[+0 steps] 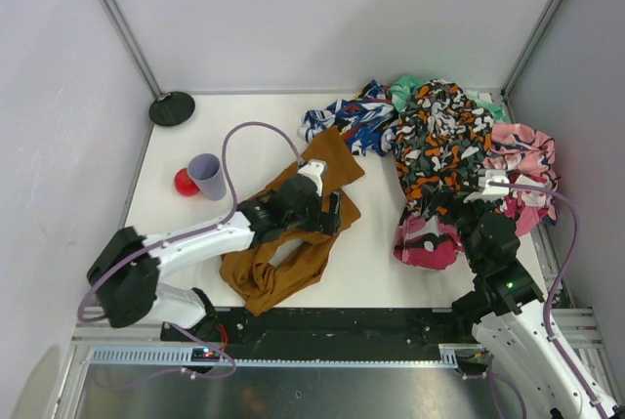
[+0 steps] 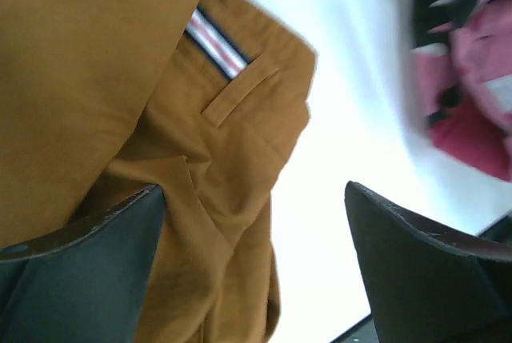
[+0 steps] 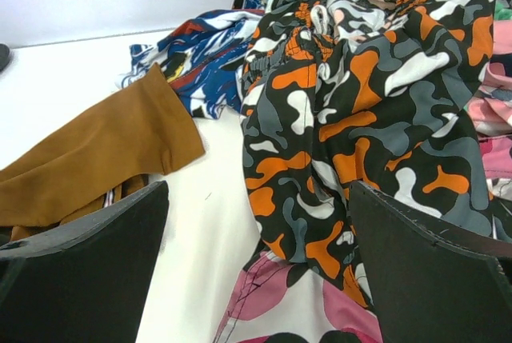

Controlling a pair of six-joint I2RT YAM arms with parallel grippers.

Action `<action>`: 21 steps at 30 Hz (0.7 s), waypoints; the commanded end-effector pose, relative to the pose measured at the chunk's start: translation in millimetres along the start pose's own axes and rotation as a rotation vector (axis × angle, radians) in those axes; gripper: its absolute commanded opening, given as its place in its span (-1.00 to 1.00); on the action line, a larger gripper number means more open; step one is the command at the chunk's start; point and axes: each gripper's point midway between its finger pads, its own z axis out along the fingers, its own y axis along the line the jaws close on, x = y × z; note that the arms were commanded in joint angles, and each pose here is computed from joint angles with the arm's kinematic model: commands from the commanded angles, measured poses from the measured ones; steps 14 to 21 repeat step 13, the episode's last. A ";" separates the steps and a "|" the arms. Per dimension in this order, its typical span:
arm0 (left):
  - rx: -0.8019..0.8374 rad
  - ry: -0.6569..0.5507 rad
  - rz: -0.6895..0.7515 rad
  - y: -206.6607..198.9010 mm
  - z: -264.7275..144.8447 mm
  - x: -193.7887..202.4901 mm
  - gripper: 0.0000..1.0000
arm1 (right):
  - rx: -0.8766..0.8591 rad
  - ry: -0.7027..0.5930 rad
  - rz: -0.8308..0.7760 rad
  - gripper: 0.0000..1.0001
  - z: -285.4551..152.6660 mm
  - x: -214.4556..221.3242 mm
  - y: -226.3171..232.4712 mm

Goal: Pick out a specific cloth from the pile

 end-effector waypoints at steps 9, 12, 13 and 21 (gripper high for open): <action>-0.035 -0.515 -0.074 6.8 -150.5 -122.9 0.99 | 0.005 -0.071 0.067 0.99 -2.9 -18.4 1.1; -0.047 -0.535 -0.111 18.1 -162.0 -114.2 0.99 | -0.011 -0.070 0.050 0.99 -3.2 -18.4 3.3; -0.047 -0.534 -0.120 20.5 -163.5 -110.2 0.99 | -0.018 -0.071 0.050 0.99 -3.0 -18.9 4.5; -0.047 -0.534 -0.120 20.5 -163.5 -110.2 0.99 | -0.018 -0.071 0.050 0.99 -3.0 -18.9 4.5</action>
